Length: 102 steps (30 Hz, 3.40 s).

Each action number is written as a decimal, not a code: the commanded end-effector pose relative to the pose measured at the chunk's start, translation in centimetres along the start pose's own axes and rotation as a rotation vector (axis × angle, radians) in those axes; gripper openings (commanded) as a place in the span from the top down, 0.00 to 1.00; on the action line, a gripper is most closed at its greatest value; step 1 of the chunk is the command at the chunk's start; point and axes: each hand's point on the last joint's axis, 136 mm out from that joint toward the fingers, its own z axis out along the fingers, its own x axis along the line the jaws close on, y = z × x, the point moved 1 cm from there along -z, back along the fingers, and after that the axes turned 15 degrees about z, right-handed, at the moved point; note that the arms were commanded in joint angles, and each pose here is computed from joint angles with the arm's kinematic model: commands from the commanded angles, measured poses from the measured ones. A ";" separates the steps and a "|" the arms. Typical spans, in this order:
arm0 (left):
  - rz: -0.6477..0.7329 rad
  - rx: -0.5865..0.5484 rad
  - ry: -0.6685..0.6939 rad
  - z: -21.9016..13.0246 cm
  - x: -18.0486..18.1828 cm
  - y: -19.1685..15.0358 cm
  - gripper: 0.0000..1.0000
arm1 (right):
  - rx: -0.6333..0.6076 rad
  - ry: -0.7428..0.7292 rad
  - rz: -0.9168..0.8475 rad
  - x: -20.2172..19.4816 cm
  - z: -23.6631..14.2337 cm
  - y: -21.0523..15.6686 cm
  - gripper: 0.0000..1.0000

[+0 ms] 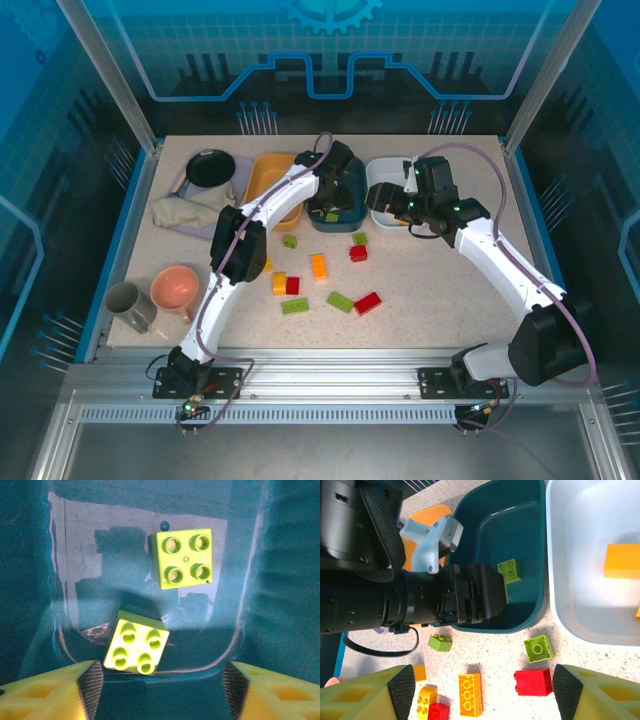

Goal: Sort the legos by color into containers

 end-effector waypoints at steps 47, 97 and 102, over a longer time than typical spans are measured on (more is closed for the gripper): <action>-0.304 -0.364 -0.267 -21.3 10.8 -22.9 0.01 | 0.453 -0.516 -0.436 -1.3 14.8 -19.0 0.29; -0.018 -0.322 -0.447 -19.0 -3.4 -4.7 0.06 | 0.211 -0.558 -0.082 -11.7 18.0 10.8 0.41; -0.053 -0.284 -0.372 -18.8 -1.3 -7.0 0.06 | 0.098 -0.462 -0.143 -5.5 12.9 13.0 0.33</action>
